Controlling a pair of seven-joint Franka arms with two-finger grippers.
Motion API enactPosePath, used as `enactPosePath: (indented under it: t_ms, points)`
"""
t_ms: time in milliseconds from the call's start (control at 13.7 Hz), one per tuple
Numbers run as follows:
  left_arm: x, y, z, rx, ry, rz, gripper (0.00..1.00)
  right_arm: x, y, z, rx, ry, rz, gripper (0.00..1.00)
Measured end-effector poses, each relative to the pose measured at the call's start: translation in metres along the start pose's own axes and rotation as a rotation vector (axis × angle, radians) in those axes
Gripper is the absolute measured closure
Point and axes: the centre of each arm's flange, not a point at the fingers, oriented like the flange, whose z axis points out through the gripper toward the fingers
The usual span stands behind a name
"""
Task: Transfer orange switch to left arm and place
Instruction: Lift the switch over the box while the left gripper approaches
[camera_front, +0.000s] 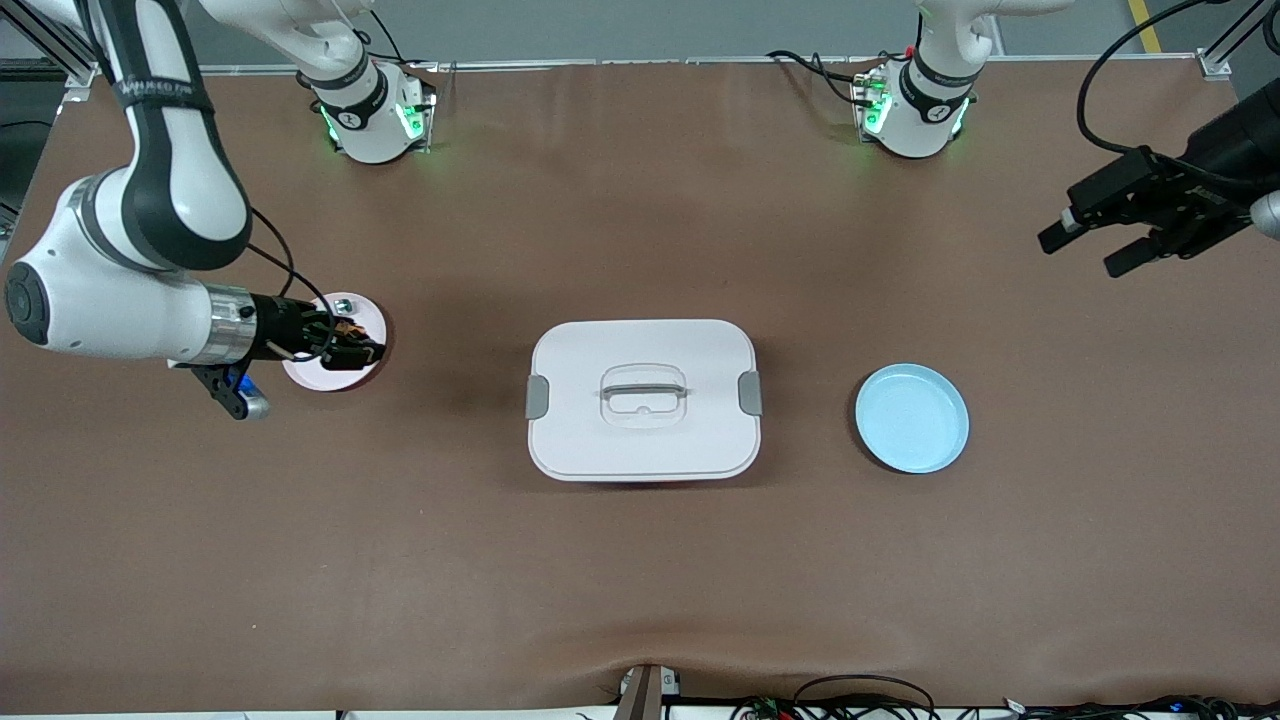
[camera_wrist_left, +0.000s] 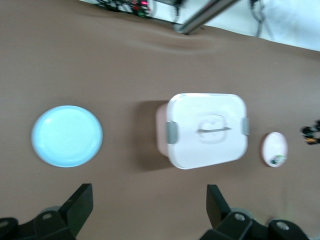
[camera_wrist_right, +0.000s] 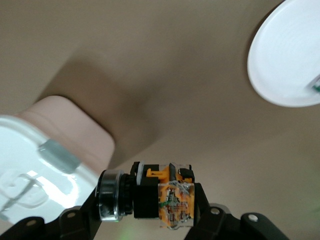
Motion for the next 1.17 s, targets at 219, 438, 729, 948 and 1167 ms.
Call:
enactPosePath:
  t_ms: [219,438,729,948,1167]
  points:
    - [0.004,0.029,0.033,-0.151,-0.061,0.004,0.0,-0.074,-0.069,-0.007,0.024,0.037,0.129,0.27]
    - [0.012,0.055,0.087,-0.252,-0.139,0.002,0.0,-0.135,-0.117,-0.017,0.071,0.056,0.288,0.27]
    - [0.011,0.092,0.147,-0.307,-0.198,0.008,0.0,-0.178,-0.157,-0.018,0.111,0.036,0.414,0.27]
    - [0.008,0.111,0.188,-0.39,-0.252,-0.035,0.0,-0.213,-0.19,-0.013,0.138,0.025,0.5,0.27]
    - [0.012,0.122,0.231,-0.406,-0.235,-0.068,0.0,-0.235,-0.22,-0.011,0.191,0.013,0.589,0.27]
